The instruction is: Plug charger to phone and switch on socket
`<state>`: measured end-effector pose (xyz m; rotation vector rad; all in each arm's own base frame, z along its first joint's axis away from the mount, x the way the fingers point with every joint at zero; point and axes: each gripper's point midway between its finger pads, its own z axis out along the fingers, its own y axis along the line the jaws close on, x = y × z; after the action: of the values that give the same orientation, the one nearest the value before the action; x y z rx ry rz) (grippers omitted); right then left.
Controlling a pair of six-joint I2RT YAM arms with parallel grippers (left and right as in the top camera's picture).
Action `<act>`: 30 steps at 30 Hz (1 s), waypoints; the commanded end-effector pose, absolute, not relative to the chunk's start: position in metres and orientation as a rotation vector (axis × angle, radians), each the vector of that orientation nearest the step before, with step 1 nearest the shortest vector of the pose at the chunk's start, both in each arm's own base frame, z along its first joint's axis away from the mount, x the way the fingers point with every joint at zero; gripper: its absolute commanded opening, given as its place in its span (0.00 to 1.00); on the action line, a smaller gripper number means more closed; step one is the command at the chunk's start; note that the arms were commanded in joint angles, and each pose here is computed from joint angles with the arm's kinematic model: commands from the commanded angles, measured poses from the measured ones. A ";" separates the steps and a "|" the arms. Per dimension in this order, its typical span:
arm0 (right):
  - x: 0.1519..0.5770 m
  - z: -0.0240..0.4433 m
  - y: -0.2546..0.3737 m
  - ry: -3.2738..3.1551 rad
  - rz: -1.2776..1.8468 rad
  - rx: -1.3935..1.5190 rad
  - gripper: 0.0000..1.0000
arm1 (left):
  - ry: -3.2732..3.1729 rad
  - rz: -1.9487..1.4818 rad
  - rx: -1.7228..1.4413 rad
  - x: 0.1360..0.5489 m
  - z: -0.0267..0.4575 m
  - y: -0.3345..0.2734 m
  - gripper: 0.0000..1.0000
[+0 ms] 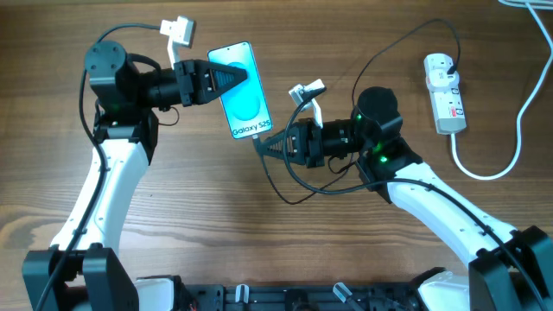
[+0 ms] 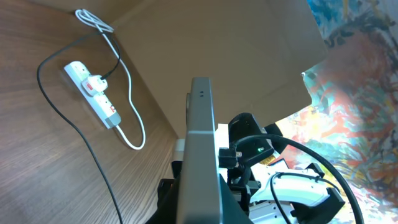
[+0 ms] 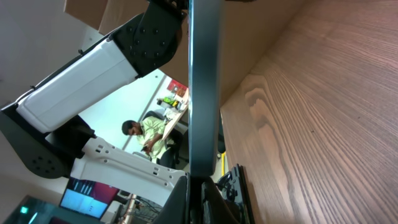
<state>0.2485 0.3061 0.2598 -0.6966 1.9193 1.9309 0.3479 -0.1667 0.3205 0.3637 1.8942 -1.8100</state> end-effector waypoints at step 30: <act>0.253 0.264 0.304 1.874 1.901 -0.718 0.45 | 1.847 -1.713 0.373 0.357 0.322 -0.159 0.04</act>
<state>0.2576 0.2963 0.2573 -0.6468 1.9231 1.9203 0.3546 -0.1592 0.3201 0.3831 1.8595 -1.7398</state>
